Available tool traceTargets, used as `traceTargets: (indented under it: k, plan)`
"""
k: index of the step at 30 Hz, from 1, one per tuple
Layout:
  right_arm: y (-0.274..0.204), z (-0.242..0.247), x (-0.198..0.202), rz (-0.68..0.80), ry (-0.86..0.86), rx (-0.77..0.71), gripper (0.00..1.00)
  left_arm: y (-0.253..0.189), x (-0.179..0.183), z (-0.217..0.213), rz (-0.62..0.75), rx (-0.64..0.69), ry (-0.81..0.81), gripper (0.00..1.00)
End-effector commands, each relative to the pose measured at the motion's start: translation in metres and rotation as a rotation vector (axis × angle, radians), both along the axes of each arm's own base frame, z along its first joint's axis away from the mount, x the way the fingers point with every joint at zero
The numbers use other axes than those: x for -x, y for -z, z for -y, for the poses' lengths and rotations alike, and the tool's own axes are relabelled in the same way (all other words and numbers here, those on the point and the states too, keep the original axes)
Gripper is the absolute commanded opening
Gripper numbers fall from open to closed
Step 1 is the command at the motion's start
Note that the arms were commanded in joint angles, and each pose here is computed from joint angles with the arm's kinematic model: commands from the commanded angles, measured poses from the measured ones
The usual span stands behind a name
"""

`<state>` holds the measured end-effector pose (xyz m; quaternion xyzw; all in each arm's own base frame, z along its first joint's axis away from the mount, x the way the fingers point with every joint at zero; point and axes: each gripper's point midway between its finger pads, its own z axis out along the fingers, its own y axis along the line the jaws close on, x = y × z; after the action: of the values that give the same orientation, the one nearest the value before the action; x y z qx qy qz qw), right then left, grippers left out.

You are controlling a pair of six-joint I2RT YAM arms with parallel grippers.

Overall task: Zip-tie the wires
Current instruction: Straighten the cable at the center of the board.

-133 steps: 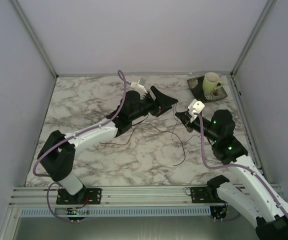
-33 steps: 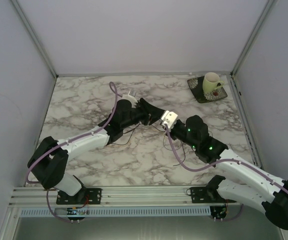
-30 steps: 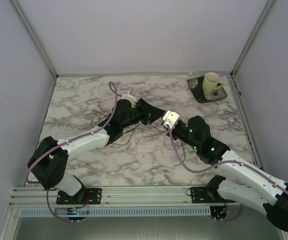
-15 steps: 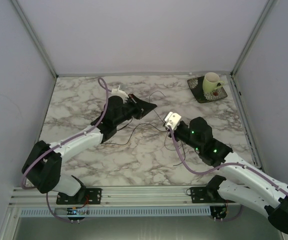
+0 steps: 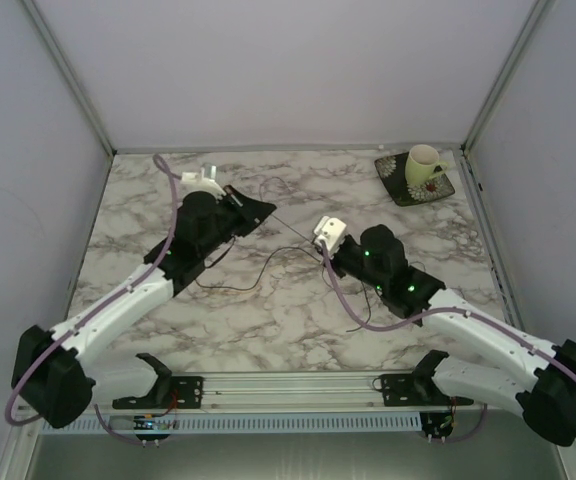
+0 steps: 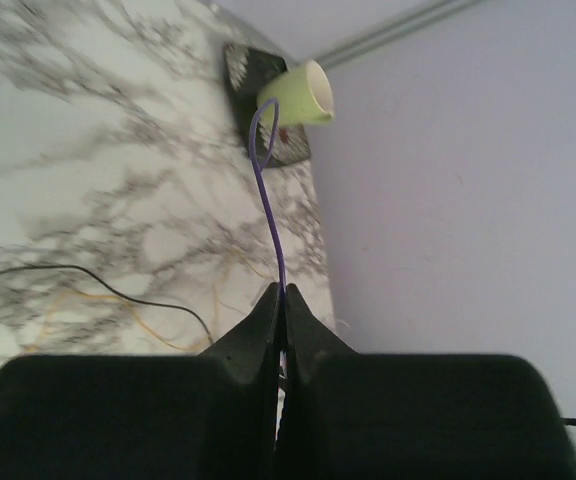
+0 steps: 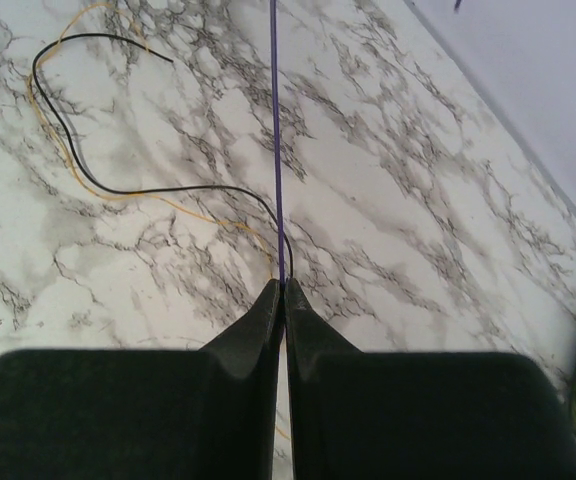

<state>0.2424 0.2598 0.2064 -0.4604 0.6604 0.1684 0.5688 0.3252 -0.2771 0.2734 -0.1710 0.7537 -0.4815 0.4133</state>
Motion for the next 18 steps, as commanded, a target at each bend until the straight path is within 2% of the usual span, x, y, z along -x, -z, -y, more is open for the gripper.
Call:
traceTargets:
  k: [1,10,18]
  plan:
    - [0.009,-0.014,-0.004,-0.060,-0.012,0.015,0.00,-0.028,-0.015,-0.057,0.134,-0.162,-0.214,0.00]
    - [0.047,-0.056,-0.028,-0.166,-0.060,0.081,0.00,0.029,-0.005,-0.122,0.006,-0.333,-0.449,0.00]
    - [0.079,-0.080,-0.037,-0.236,-0.109,0.100,0.00,0.070,0.004,-0.149,-0.064,-0.414,-0.519,0.00]
